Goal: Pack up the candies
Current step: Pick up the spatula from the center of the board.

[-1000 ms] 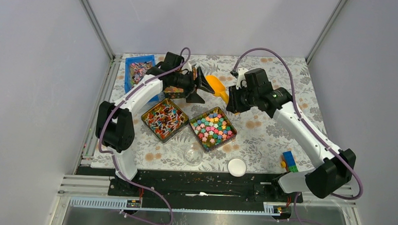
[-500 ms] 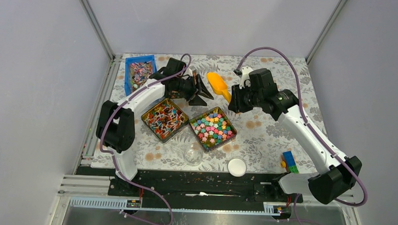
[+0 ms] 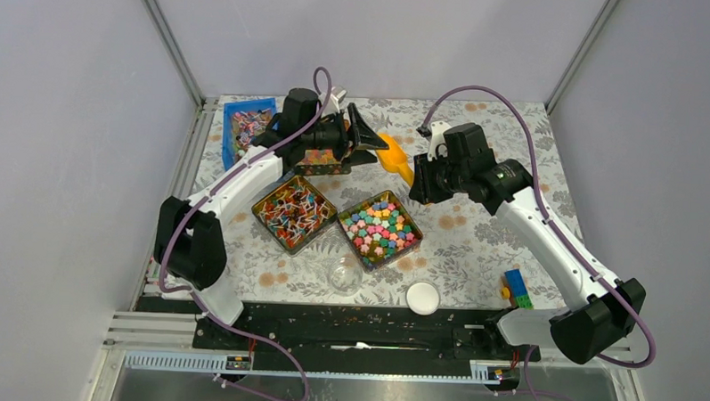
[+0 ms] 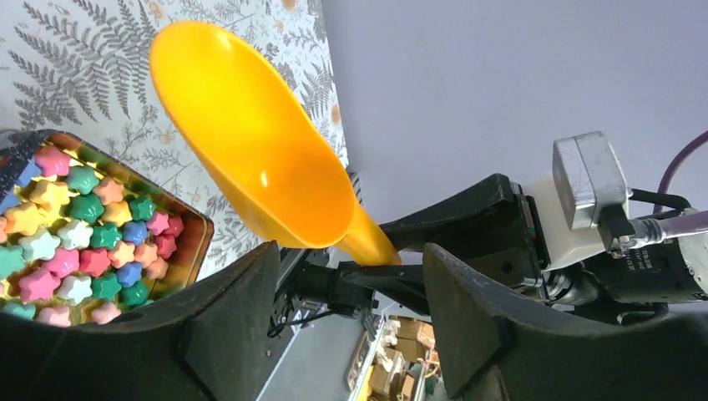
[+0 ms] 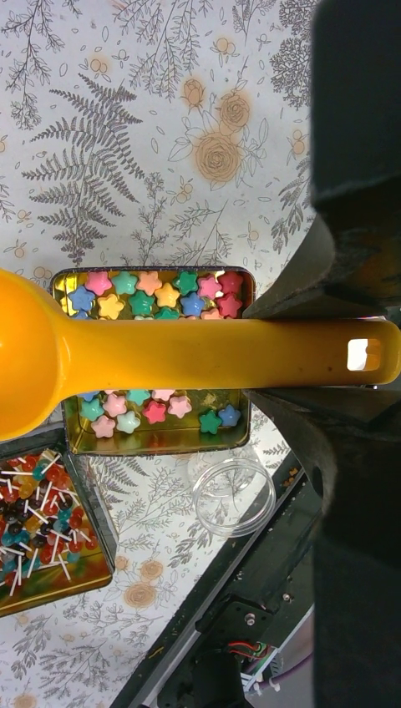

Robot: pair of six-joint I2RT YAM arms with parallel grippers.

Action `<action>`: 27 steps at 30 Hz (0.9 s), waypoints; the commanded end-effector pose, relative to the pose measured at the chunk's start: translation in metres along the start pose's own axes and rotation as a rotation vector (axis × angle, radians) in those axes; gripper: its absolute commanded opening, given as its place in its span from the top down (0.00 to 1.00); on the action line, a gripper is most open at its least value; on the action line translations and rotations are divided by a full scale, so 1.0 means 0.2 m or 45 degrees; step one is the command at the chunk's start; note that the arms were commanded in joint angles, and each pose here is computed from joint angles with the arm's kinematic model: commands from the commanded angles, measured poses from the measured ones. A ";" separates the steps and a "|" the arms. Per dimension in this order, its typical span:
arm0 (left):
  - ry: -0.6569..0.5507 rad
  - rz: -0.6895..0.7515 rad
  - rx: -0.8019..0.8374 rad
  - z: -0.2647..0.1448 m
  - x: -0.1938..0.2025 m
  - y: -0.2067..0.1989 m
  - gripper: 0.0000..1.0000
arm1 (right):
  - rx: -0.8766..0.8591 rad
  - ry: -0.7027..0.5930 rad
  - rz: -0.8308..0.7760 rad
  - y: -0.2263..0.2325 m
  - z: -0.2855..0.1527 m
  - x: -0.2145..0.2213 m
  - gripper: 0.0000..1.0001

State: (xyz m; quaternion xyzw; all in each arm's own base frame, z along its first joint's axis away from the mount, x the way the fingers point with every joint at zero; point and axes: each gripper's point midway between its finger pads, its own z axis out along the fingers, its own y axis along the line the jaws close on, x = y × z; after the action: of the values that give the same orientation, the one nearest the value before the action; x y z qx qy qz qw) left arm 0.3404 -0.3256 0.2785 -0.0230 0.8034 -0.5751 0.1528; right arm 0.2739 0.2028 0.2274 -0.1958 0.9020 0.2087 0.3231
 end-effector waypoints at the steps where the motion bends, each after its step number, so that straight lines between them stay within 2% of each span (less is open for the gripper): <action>1: -0.101 0.036 0.007 0.00 -0.07 -0.05 0.39 | -0.034 -0.069 -0.023 0.04 -0.07 -0.07 1.00; 3: -0.094 -0.022 -0.148 0.00 -0.05 0.09 0.47 | -0.038 -0.081 -0.027 0.04 -0.08 -0.07 1.00; 6: -0.080 -0.100 -0.280 0.01 -0.02 0.23 0.54 | -0.055 -0.095 -0.040 0.06 -0.10 -0.09 1.00; 15: -0.031 -0.129 -0.380 0.03 0.05 0.38 0.63 | -0.066 -0.099 -0.062 0.07 -0.12 -0.10 1.00; 18: -0.019 -0.102 -0.371 0.03 0.07 0.37 0.62 | -0.067 -0.092 -0.062 0.07 -0.11 -0.11 1.00; 23: -0.009 -0.014 -0.322 0.01 0.06 0.29 0.48 | -0.067 -0.069 -0.065 0.06 -0.08 -0.10 1.00; 27: -0.033 0.062 -0.301 -0.03 0.06 0.24 0.43 | -0.043 -0.049 -0.061 0.04 -0.05 -0.07 1.00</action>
State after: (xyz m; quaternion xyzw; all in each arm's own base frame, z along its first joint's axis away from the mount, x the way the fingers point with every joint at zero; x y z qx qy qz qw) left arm 0.3372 -0.3075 0.2024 -0.0700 0.8768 -0.4592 0.1240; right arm 0.2699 0.2023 0.2298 -0.2089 0.9002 0.2099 0.3193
